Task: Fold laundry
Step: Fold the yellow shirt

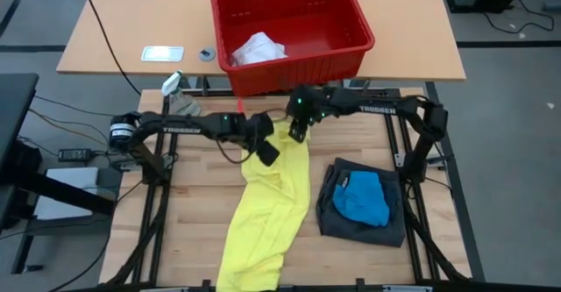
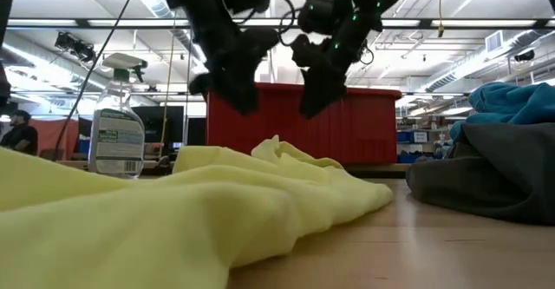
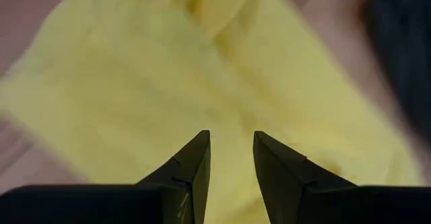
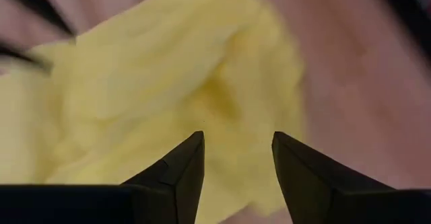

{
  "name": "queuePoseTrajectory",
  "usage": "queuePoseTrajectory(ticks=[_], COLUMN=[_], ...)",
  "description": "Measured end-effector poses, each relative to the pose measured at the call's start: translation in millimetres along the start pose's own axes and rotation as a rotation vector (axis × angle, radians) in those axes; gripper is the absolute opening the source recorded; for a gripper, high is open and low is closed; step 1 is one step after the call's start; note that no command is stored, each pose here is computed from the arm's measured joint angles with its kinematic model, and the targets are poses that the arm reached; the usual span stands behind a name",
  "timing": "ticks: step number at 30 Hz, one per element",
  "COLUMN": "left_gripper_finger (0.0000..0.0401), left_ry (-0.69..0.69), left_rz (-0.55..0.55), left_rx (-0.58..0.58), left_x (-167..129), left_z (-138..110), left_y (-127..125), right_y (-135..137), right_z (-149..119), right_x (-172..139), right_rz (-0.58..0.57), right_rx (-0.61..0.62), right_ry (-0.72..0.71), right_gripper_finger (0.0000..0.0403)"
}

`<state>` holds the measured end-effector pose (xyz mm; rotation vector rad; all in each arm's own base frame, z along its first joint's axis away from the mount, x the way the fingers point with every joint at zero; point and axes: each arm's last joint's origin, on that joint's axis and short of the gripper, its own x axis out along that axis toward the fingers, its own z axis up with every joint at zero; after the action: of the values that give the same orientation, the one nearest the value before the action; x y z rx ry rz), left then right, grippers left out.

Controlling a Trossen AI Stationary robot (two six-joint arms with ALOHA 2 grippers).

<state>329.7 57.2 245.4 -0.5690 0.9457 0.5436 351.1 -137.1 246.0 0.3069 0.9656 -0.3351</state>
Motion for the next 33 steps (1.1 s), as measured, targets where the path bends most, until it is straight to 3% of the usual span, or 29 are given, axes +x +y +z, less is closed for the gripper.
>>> queuePoseTrajectory(ticks=[5, 8, 15, 20, 29, 33], left_gripper_finger=[0.0116, 0.0116, 0.0116, 0.0116, 0.0115, 0.0082], left_ry=[-0.125, -0.155, -0.206, -0.237, -0.197, -0.195], left_rz=[-0.179, -0.207, -0.102, -0.097, -0.076, -0.057], left_rx=[-0.057, -0.066, -0.044, -0.022, -0.039, -0.046], left_x=[20, 26, 32, 47, 68, 82], left_z=[10, 6, 3, 8, 7, 7], left_y=[12, 13, 18, 21, 28, 31], right_y=[-32, -41, -46, -40, -34, -31], right_z=[3, -1, -6, -10, -9, -6], right_x=[13, 26, 58, 76, 66, 54], right_rz=[0.033, 0.046, 0.116, 0.122, 0.129, 0.130], right_rx=[-0.070, -0.112, -0.119, -0.098, -0.090, -0.119], right_ry=[-0.003, 0.033, 0.057, 0.085, 0.087, 0.067], right_gripper_finger=[0.0182, 0.0182, 0.0182, 0.0182, 0.0182, 0.0182])
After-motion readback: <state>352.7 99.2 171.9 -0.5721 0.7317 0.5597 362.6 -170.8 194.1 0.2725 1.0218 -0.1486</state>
